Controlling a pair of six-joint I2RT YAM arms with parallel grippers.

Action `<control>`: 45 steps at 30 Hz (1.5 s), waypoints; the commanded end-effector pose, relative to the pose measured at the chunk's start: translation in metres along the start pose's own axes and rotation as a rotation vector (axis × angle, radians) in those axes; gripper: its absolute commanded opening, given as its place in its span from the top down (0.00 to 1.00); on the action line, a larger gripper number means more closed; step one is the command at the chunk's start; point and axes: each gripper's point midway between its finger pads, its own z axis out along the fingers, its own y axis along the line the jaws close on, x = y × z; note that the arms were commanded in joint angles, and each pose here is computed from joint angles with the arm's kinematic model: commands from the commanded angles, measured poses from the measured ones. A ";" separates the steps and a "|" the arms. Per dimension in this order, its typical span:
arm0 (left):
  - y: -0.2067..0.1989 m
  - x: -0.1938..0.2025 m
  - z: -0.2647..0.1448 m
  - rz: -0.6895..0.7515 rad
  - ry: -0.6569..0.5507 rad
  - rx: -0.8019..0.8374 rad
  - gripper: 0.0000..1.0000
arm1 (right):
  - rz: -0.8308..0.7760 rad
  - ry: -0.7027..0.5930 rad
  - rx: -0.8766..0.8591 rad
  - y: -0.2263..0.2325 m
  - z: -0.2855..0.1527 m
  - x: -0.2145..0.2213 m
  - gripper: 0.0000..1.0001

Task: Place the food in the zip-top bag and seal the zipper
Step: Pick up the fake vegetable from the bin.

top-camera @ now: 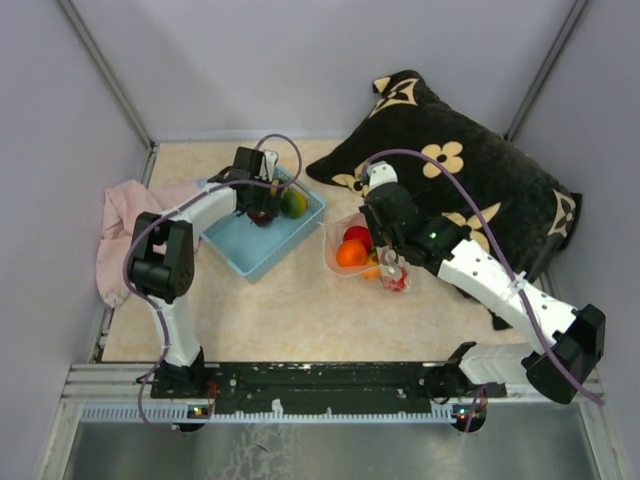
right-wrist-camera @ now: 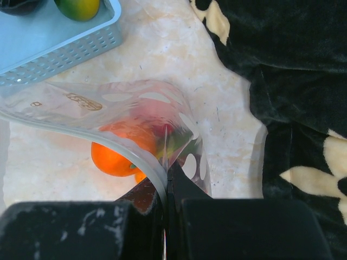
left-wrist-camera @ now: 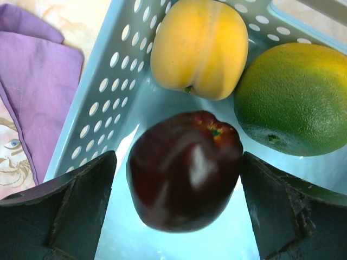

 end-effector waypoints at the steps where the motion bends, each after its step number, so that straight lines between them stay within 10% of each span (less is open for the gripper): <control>1: 0.001 -0.009 0.010 -0.011 -0.039 0.006 0.01 | 0.002 -0.055 0.001 -0.001 -0.002 -0.018 1.00; 22: -0.014 0.020 -0.015 -0.109 0.049 0.080 0.23 | 0.019 -0.071 -0.001 -0.002 -0.007 -0.021 1.00; 45: -0.083 -0.028 -0.177 -0.206 -0.344 0.575 0.29 | 0.038 -0.099 -0.007 0.001 -0.011 -0.042 1.00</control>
